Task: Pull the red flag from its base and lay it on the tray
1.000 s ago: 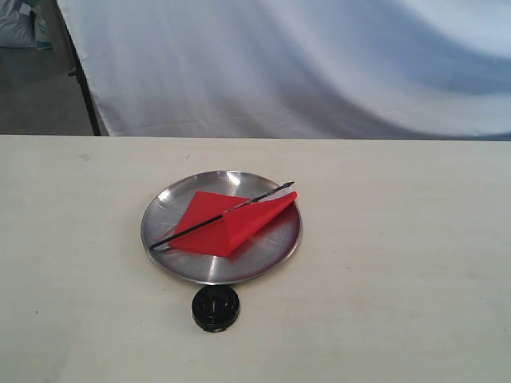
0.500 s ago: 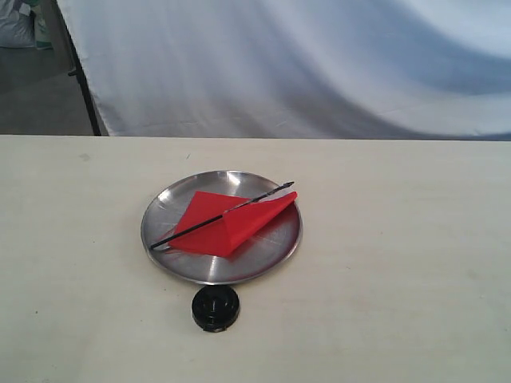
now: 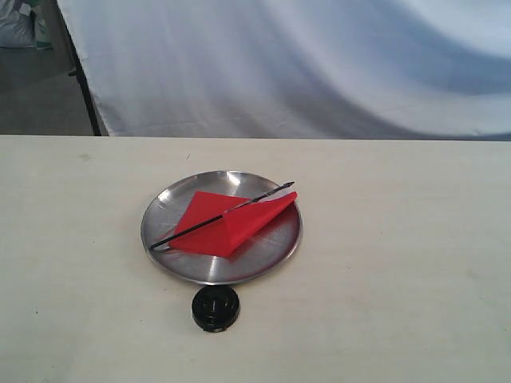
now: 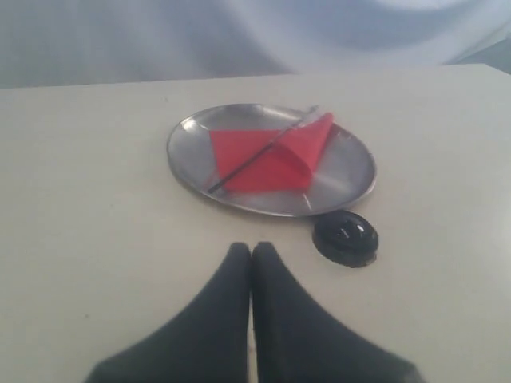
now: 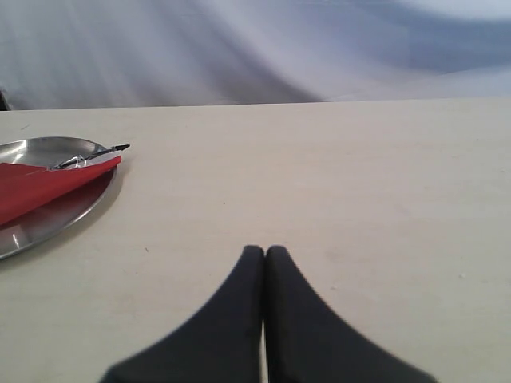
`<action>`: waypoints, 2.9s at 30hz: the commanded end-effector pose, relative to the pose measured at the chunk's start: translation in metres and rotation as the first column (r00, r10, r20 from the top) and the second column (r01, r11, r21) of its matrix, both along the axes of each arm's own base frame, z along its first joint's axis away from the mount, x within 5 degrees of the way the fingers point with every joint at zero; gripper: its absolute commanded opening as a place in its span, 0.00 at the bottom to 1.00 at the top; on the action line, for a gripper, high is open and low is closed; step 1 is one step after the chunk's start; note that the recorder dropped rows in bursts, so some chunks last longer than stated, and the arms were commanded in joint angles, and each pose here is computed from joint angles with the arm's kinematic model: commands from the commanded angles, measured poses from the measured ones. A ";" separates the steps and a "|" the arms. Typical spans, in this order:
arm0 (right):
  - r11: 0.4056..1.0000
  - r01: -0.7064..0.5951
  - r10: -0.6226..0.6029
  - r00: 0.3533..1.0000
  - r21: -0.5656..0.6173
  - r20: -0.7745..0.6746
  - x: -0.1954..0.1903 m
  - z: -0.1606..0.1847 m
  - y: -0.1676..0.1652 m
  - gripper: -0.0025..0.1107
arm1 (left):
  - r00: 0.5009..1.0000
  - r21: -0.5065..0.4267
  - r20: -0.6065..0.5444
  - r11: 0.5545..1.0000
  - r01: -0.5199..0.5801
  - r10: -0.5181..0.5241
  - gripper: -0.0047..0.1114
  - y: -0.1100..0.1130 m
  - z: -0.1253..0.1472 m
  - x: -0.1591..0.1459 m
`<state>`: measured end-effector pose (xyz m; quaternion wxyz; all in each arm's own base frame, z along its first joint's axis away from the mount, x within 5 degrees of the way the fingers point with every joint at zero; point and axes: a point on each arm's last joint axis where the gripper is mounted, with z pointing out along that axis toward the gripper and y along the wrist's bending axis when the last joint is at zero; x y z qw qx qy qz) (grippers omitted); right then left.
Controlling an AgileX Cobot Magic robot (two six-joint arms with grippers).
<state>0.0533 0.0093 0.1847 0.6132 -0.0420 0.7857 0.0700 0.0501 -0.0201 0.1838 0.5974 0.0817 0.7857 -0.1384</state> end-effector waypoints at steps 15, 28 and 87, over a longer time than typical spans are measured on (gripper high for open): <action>1.000 -0.001 0.001 1.000 0.002 0.009 0.000 0.000 0.000 0.02 | 0.948 0.015 0.001 0.948 -0.317 0.317 0.04 0.017 -0.001 0.004; 1.000 -0.001 0.001 1.000 0.002 0.009 0.000 0.000 0.000 0.02 | 0.944 0.006 -0.002 0.944 -0.331 0.331 0.04 0.018 -0.001 0.004; 1.000 -0.001 0.001 1.000 0.002 0.009 0.000 0.000 0.000 0.02 | 0.934 -0.001 -0.027 0.934 -0.356 0.356 0.04 0.020 -0.003 0.003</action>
